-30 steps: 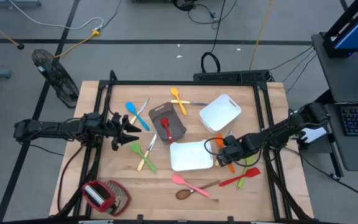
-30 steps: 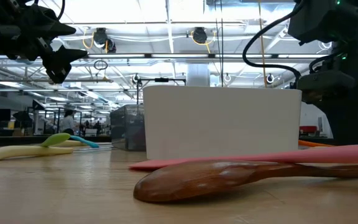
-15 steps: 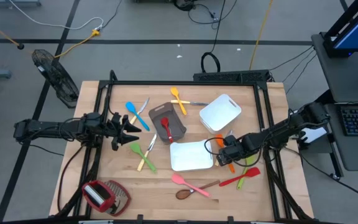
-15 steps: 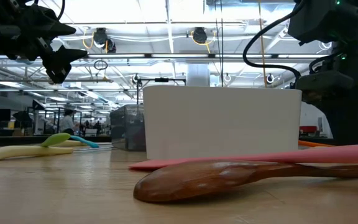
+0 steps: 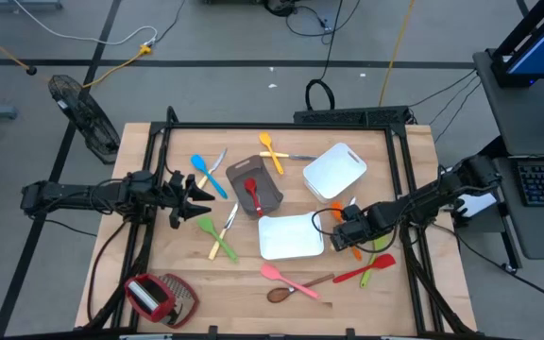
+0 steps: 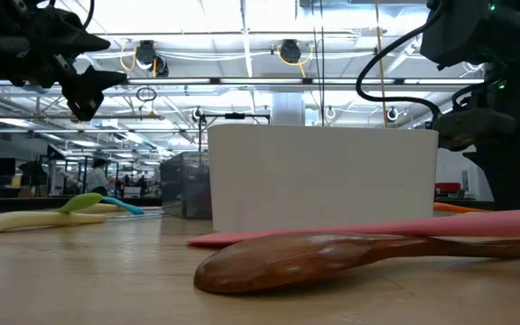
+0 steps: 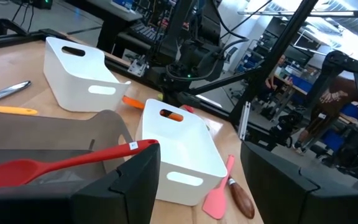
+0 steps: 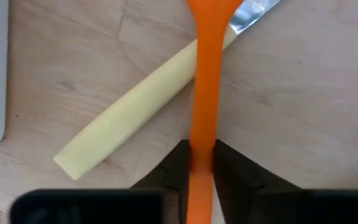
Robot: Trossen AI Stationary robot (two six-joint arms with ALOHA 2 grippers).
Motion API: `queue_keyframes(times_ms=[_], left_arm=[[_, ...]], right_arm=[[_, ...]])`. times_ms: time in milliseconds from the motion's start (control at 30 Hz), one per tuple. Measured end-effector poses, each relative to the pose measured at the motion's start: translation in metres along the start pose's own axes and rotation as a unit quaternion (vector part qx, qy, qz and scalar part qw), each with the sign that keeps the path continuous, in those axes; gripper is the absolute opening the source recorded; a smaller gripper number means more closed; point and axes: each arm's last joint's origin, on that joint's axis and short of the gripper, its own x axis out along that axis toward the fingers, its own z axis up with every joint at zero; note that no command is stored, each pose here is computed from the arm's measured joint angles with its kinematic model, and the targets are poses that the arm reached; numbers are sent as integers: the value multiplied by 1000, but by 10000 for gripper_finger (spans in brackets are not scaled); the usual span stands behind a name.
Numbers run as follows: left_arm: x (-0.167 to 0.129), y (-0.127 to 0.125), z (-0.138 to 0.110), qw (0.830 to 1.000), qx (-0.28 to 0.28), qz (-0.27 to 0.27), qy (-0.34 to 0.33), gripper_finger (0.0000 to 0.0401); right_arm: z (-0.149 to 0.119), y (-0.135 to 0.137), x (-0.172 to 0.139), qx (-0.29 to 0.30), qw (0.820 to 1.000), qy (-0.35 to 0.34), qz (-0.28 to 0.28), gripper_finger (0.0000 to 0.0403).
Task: Pick & Place Kitchen Items
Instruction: Put the orange spatula into the top white bin
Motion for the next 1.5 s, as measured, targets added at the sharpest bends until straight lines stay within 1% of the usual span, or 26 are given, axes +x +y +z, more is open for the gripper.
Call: queue_keyframes(times_ms=[33,200,333,467,767,833,967,1200,1400,1500], left_arm=[[0,0,0,1000,3,0,0,228],[0,0,0,1000,10,0,0,228],[0,0,0,1000,10,0,0,228],[0,0,0,1000,11,0,0,228],[0,0,0,1000,14,0,0,228],[0,0,0,1000,12,0,0,228],[0,0,0,1000,11,0,0,228],[0,0,0,1000,11,0,0,228],[0,0,0,1000,13,0,0,228],[0,0,0,1000,16,0,0,228]], right_arm=[[0,0,0,0,1000,0,0,28],[0,1,0,19,1000,2,7,28],[0,4,-3,28,999,2,31,28],[0,7,-14,40,997,3,63,28],[-1,4,-38,46,993,38,101,28],[-2,4,-44,49,991,45,118,23],[-2,1,-56,57,985,67,150,2],[-3,-4,-75,83,971,88,205,1],[-3,-7,-81,92,967,90,220,4],[-3,-8,-79,93,970,89,207,4]])
